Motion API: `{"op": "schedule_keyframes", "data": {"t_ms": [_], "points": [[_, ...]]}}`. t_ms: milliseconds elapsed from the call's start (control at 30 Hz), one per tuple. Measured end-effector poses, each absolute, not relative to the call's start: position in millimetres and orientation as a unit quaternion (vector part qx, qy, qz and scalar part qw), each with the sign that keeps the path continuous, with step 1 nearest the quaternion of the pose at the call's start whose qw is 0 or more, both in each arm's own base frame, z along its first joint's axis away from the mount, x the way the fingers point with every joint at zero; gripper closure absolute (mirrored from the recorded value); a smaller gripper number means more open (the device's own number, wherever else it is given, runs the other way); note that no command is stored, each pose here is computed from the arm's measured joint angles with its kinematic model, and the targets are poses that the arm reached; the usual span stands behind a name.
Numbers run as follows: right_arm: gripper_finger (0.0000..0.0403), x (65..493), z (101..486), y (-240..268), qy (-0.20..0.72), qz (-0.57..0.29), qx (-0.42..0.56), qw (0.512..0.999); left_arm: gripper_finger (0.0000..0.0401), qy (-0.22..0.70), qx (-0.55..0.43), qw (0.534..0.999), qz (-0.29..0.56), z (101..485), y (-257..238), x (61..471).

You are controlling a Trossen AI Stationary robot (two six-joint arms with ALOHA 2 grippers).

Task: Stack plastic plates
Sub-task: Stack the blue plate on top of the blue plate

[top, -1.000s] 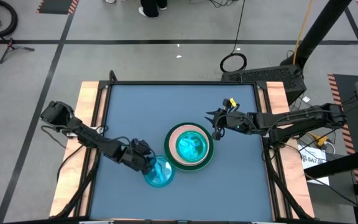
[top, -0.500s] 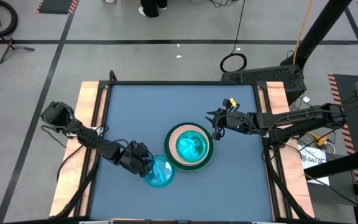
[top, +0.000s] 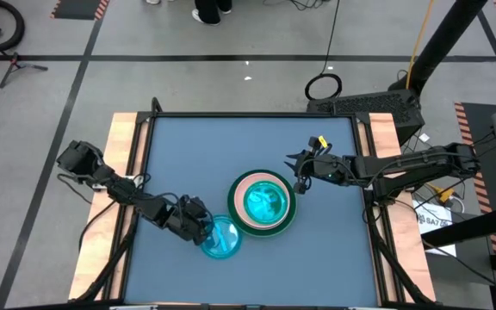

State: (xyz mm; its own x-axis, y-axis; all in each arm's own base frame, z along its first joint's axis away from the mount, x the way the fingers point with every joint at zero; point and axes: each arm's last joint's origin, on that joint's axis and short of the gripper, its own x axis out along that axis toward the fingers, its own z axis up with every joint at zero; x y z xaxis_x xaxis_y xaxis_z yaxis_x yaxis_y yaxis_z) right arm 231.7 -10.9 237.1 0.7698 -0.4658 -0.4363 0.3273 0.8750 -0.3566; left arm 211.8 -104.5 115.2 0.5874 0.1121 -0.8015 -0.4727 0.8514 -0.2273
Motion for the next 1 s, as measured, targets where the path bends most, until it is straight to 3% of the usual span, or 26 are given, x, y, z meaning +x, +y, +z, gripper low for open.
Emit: {"op": "schedule_keyframes", "data": {"t_ms": [600, 1000], "points": [[0.0316, 231.7, 237.1, -10.9, 0.264, -0.213, -0.131, 0.931, 0.0336, 0.426, -0.201, 0.867, 0.163, 114.7, -104.2, 212.0], [0.0316, 231.7, 237.1, -10.9, 0.264, -0.213, -0.131, 0.931, 0.0353, 0.434, -0.189, 0.867, 0.157, 121.6, -100.8, 208.0]]}}
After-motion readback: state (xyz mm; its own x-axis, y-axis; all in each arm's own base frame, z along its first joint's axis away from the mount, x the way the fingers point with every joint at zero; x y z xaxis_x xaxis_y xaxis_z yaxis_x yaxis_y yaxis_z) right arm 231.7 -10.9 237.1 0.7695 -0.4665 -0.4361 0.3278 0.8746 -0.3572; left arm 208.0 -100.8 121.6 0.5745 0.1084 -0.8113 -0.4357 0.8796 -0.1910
